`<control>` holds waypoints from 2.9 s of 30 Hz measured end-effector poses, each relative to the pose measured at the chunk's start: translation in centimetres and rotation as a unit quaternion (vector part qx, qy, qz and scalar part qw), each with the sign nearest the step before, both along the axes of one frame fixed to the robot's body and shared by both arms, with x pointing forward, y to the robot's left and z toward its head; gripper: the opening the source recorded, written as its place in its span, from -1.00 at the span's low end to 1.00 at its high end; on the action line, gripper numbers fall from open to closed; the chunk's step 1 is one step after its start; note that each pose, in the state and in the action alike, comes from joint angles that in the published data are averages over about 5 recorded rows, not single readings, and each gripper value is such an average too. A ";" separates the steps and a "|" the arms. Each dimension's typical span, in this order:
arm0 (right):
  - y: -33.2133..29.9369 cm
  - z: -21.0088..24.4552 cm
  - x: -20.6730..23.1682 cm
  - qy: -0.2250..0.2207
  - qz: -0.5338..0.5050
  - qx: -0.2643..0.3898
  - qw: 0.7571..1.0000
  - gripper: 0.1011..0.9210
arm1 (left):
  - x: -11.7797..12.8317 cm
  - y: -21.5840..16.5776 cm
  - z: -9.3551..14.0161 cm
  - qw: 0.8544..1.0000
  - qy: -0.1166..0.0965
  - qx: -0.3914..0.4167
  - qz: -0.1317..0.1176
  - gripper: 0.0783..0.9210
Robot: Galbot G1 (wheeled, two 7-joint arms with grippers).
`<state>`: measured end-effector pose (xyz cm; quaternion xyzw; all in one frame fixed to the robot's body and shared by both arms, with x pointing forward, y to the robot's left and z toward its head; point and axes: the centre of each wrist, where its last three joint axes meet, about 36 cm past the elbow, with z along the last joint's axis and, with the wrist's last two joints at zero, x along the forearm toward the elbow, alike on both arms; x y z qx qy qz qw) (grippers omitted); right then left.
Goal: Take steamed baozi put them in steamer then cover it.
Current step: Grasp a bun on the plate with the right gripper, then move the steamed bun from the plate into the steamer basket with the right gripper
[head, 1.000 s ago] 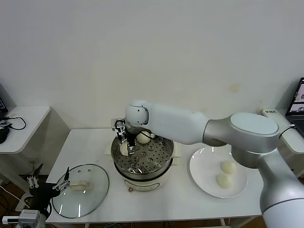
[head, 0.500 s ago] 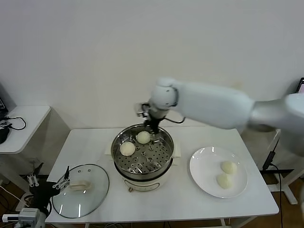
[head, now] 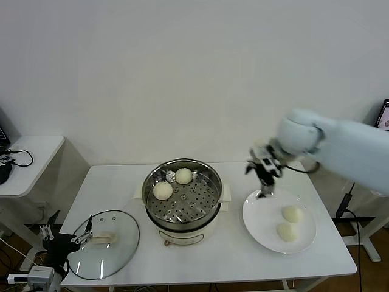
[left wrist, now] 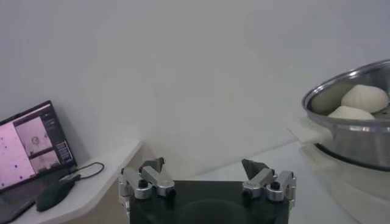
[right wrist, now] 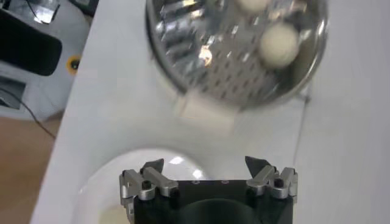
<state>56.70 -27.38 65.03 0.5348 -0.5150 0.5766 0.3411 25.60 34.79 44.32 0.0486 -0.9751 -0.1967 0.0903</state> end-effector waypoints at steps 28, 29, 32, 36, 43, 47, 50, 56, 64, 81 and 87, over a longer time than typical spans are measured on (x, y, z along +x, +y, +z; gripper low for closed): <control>-11.4 -14.0 -5.4 0.007 -0.039 -0.041 0.998 0.76 | -0.9 0.2 -0.9 1.000 0.015 -0.001 0.016 0.77; -11.5 -14.3 -5.4 0.007 -0.040 -0.042 0.998 0.76 | -0.9 0.1 -0.9 1.000 0.015 -0.001 0.017 0.77; -11.5 -15.2 -5.2 0.006 -0.043 -0.043 0.998 0.76 | -1.0 0.2 -0.9 1.000 0.015 0.000 0.018 0.77; -11.6 -16.4 -4.9 0.009 -0.048 -0.044 0.998 0.76 | -0.9 0.3 -0.9 1.000 0.014 0.001 0.019 0.77; -11.5 -18.2 -4.6 0.013 -0.056 -0.043 0.997 0.76 | -0.9 0.4 -1.0 1.000 0.015 0.001 0.021 0.77; -11.5 -18.9 -4.3 0.011 -0.064 -0.040 0.997 0.73 | -0.8 0.3 -1.0 1.000 0.014 0.002 0.021 0.77; -11.4 -19.3 -4.0 0.010 -0.069 -0.037 0.997 0.67 | -0.8 0.4 -1.0 1.000 0.014 0.003 0.021 0.77; -11.0 -20.0 -3.7 0.009 -0.076 -0.032 0.997 0.50 | -0.8 0.3 -1.0 1.000 0.014 0.002 0.021 0.77; -10.9 -20.0 -3.6 0.011 -0.080 -0.031 0.996 0.32 | -0.8 0.3 -1.0 1.000 0.014 0.002 0.021 0.77; -10.1 -12.3 -1.2 -0.002 -0.078 -0.013 0.997 0.29 | -0.3 0.2 -0.7 1.000 0.005 0.001 0.015 0.77; -8.8 -7.4 0.9 -0.033 -0.072 0.008 0.997 0.30 | -0.1 0.3 -0.5 1.000 0.003 0.003 0.013 0.77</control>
